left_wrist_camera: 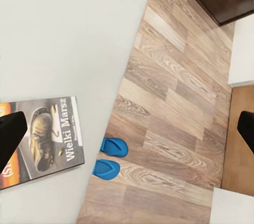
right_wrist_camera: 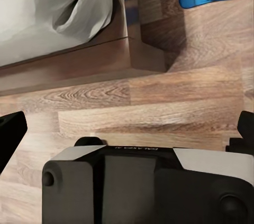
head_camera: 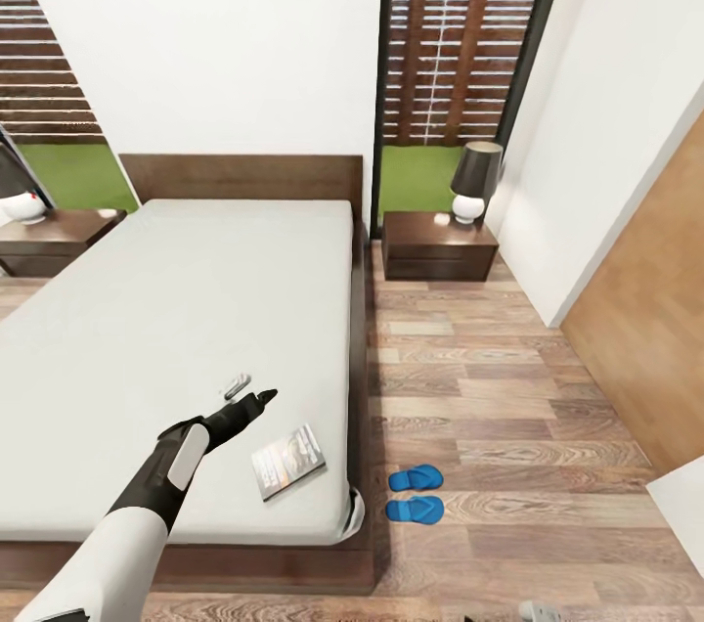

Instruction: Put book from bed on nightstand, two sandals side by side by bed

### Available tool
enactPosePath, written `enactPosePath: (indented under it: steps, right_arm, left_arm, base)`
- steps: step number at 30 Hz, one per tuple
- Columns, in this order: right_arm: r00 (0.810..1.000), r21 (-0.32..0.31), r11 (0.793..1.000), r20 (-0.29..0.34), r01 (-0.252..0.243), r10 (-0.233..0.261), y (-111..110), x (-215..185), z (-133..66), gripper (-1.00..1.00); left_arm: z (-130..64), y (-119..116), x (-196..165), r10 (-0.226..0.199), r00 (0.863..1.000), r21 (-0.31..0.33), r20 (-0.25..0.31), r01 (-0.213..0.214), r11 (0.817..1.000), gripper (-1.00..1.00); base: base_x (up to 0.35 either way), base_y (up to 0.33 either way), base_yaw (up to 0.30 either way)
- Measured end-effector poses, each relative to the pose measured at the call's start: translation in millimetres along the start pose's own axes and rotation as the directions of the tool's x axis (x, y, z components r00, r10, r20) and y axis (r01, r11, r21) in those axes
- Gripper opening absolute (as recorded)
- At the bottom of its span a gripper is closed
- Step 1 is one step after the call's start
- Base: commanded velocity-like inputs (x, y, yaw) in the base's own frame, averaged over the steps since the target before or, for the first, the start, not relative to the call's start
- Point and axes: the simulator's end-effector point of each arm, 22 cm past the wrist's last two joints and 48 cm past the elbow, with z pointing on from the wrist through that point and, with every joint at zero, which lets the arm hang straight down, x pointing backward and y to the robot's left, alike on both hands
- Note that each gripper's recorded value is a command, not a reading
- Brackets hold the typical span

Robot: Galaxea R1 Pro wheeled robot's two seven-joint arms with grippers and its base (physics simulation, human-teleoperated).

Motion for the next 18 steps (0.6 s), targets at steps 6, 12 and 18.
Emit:
enactPosePath:
  steps: [6, 12, 18]
  right_arm:
    - [1.000, 0.003, 1.000, -0.008, -0.004, 0.004, -1.6, 3.5, 0.7, 1.00]
    - [1.000, 0.005, 1.000, -0.016, -0.008, 0.008, -3.0, 7.1, 1.4, 1.00]
    - [1.000, 0.008, 1.000, -0.024, -0.011, 0.012, -4.7, 11.2, 1.9, 1.00]
  left_arm:
    - [2.6, 3.9, 3.7, -0.003, 1.000, -0.005, -0.007, 0.003, 1.000, 1.00]
    - [5.1, 7.7, 7.4, -0.006, 1.000, -0.011, -0.014, 0.006, 1.000, 1.00]
    - [7.6, 11.6, 11.2, -0.009, 1.000, -0.016, -0.021, 0.008, 1.000, 1.00]
  base:
    - [0.000, 0.000, 0.000]
    - [0.000, 0.000, 0.000]
    - [0.000, 0.000, 0.000]
